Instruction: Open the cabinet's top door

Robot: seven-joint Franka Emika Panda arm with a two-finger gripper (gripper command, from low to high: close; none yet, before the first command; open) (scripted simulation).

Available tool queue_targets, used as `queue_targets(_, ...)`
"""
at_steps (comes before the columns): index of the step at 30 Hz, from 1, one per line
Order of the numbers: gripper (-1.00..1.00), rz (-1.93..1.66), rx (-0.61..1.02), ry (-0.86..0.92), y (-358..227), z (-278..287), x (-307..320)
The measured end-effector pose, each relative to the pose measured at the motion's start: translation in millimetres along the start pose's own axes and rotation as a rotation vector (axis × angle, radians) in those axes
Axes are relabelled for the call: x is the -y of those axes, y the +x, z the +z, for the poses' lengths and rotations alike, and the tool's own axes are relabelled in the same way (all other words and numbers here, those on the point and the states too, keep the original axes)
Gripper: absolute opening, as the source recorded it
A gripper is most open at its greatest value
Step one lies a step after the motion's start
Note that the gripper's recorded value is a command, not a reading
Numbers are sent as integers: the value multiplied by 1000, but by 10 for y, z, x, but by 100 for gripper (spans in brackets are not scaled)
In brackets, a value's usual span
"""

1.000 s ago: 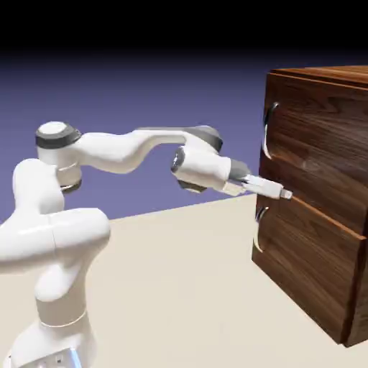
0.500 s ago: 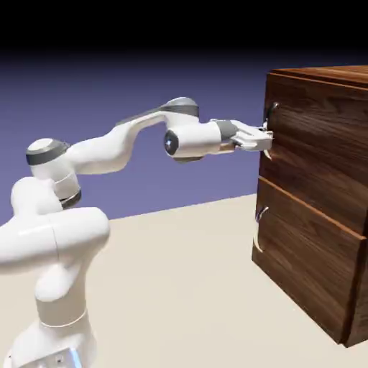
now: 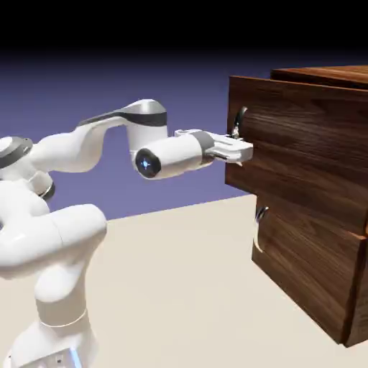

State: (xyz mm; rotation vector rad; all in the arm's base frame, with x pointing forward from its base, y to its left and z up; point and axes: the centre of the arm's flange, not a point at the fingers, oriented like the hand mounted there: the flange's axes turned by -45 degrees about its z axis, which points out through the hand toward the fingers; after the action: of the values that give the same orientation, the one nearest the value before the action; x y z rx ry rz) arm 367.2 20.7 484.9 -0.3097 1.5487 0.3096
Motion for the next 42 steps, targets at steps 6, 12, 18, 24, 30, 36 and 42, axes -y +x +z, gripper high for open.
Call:
queue_targets(6, -100, 0, 0, -117, 0, -397, 196)
queue_targets(12, -100, 0, 0, -220, 1, -723, 403)
queue_targets(18, -100, 0, 0, -317, 0, -1010, 629)
queue_targets(24, -100, 0, 0, -430, 0, -1316, 927)
queue_targets(30, -100, 0, 0, -553, 0, -1605, 1285)
queue_targets(36, -100, 0, 0, -675, 0, -1850, 1677)
queue_targets(42, -100, 0, 0, -791, 1, -2035, 2071)
